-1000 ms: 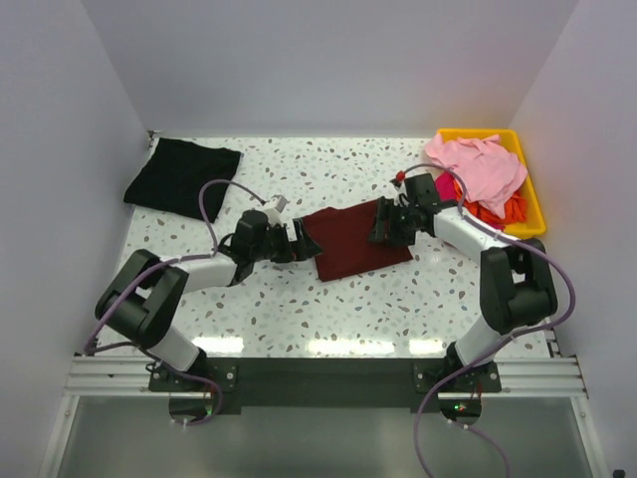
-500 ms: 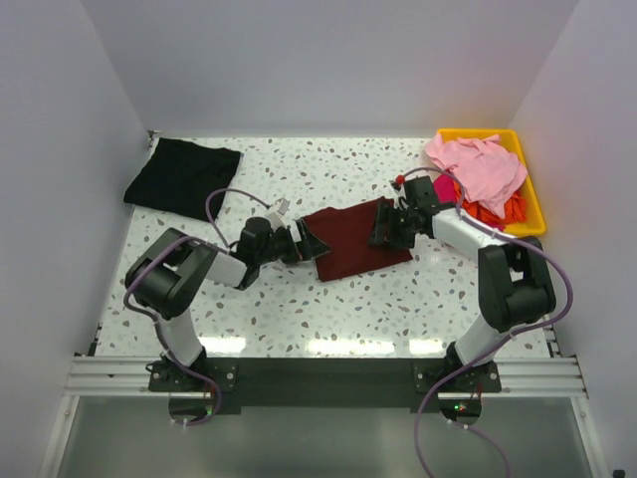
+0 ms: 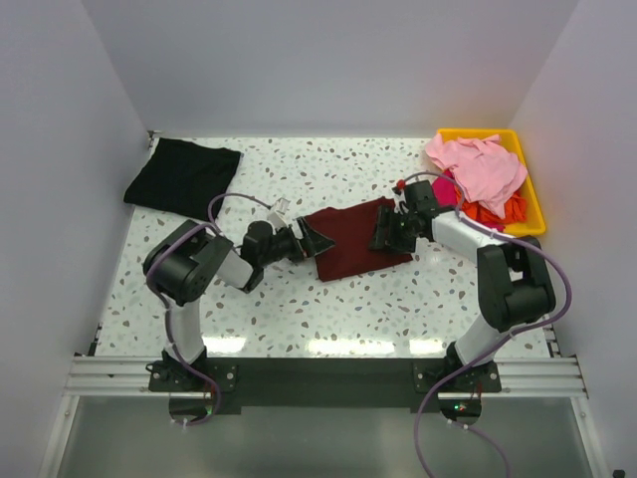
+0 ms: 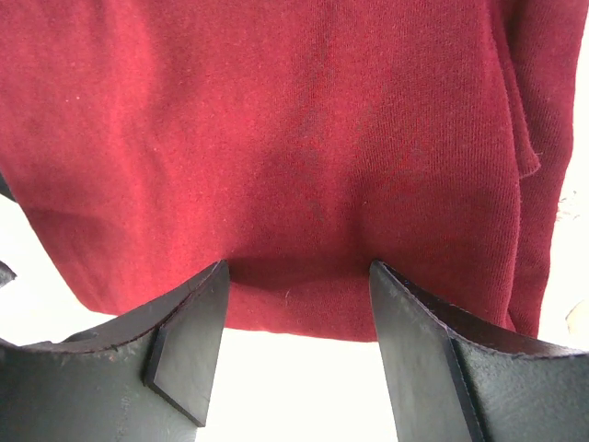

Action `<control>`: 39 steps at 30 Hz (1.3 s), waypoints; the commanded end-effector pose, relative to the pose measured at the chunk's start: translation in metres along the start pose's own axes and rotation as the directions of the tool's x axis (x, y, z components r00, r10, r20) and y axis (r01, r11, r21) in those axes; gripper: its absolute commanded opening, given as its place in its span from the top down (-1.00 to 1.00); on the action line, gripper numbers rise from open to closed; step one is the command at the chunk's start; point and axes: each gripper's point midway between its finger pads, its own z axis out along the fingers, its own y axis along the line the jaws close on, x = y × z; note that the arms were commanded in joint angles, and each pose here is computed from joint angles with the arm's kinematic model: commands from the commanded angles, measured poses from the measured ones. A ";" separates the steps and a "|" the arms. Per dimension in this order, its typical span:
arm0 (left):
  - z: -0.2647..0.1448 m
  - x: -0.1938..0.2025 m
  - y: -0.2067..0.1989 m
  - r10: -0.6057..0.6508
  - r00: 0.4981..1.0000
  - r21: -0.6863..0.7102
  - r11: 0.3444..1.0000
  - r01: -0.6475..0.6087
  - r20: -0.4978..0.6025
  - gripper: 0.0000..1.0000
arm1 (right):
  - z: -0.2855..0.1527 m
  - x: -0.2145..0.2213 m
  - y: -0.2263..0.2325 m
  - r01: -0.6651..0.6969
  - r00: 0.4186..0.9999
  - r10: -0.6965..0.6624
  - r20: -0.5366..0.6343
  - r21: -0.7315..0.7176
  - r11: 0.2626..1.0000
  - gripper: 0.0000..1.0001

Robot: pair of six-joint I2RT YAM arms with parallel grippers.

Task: Fold and stack the t-shirts
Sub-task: Neatly place the folded tshirt to the corner

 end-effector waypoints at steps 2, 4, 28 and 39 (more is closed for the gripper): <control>0.008 0.035 0.023 -0.057 0.996 -0.082 0.995 0.050 -0.075 -1.00 | 0.008 0.003 0.001 -0.015 1.000 0.015 -0.004 -0.018 1.000 -0.31; 0.014 0.041 0.020 -0.060 0.994 -0.077 0.996 0.053 -0.087 -1.00 | 0.010 0.006 0.000 -0.016 1.000 0.016 -0.013 -0.017 1.000 -0.30; 0.062 0.060 0.039 -0.061 0.992 -0.244 0.969 0.032 -0.111 0.06 | 0.027 0.023 -0.001 -0.030 0.997 0.025 -0.068 -0.065 0.997 -0.29; 0.050 0.002 0.053 0.126 0.982 -0.343 0.924 -0.167 -0.139 1.00 | -0.002 0.015 0.009 0.021 0.999 -0.024 -0.032 -0.079 0.997 -0.35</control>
